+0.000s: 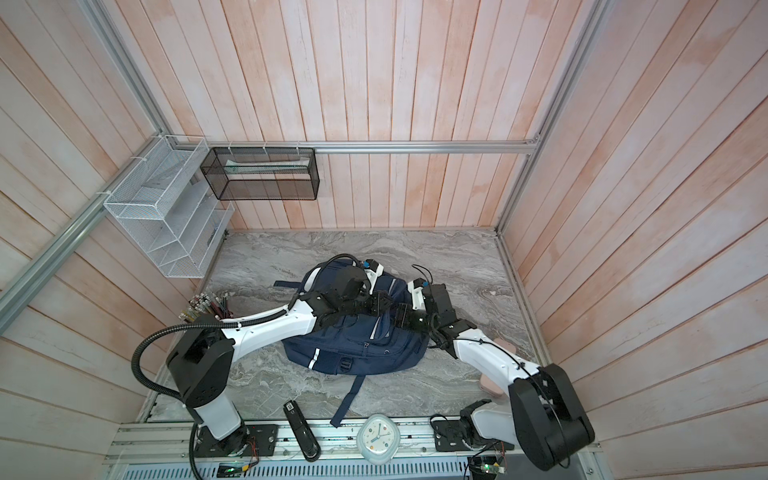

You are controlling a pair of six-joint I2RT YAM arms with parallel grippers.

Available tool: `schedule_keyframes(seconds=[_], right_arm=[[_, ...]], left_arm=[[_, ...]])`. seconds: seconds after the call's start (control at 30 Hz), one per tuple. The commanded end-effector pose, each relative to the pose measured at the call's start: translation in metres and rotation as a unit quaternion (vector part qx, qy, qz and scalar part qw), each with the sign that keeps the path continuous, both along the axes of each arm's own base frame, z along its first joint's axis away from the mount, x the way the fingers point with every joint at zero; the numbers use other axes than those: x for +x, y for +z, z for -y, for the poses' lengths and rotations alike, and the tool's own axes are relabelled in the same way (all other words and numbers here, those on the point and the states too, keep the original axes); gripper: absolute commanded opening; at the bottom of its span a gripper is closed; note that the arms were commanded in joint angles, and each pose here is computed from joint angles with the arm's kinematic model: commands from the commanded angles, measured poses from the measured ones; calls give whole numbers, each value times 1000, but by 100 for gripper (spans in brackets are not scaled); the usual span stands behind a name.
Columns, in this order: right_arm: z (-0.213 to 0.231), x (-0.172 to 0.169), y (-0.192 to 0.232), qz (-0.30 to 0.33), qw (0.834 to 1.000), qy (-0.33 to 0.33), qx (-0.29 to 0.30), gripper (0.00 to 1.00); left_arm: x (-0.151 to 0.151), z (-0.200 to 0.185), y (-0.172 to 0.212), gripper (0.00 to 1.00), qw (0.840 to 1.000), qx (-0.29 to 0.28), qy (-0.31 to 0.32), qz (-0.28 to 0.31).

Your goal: Pack the student bag

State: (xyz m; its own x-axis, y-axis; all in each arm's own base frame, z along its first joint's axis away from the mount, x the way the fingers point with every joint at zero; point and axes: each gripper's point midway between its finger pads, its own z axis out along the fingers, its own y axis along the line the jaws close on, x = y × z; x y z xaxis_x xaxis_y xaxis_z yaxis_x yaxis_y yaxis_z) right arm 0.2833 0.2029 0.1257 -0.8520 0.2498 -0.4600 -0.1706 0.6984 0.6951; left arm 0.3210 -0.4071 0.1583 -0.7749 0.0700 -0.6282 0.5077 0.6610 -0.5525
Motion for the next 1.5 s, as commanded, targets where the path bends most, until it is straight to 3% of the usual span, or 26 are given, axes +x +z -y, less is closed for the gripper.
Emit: schedule_keyframes(seconds=[0.0,0.13,0.2,0.3,0.5,0.67,0.9,1.23,1.3,1.4,1.47], right_arm=[[16,-12,-6,7,1000,-9,-24,54],[35,-30,-15,-6,997,-10,-75,47],[41,-40,-11,8,995,-15,-93,47],[49,-58,-5,28,993,-44,-106,52],[24,-88,5,48,995,-50,-77,53],[-15,-97,12,77,991,-32,-104,61],[-74,-110,0,87,988,11,-125,57],[-82,-98,-24,83,982,-22,-167,49],[-82,-95,-30,84,980,-27,-179,41],[-81,-93,-39,79,976,-34,-199,26],[-74,-92,-44,77,972,-38,-219,14]], left_arm=[[4,13,-3,25,1000,-14,-19,-1],[-1,14,3,45,1000,-18,-26,-3],[-1,9,13,61,1000,-21,-19,6],[0,-1,35,75,999,-20,-6,28],[-13,-46,62,77,998,-16,39,47],[-37,-92,35,77,996,-14,84,8],[-56,-105,1,77,994,-48,87,-41],[-56,-95,-37,64,993,-28,80,-81],[-55,-95,-40,54,993,-23,80,-84],[-54,-99,-44,27,993,-9,86,-81],[-52,-103,-46,23,993,-4,91,-80]])
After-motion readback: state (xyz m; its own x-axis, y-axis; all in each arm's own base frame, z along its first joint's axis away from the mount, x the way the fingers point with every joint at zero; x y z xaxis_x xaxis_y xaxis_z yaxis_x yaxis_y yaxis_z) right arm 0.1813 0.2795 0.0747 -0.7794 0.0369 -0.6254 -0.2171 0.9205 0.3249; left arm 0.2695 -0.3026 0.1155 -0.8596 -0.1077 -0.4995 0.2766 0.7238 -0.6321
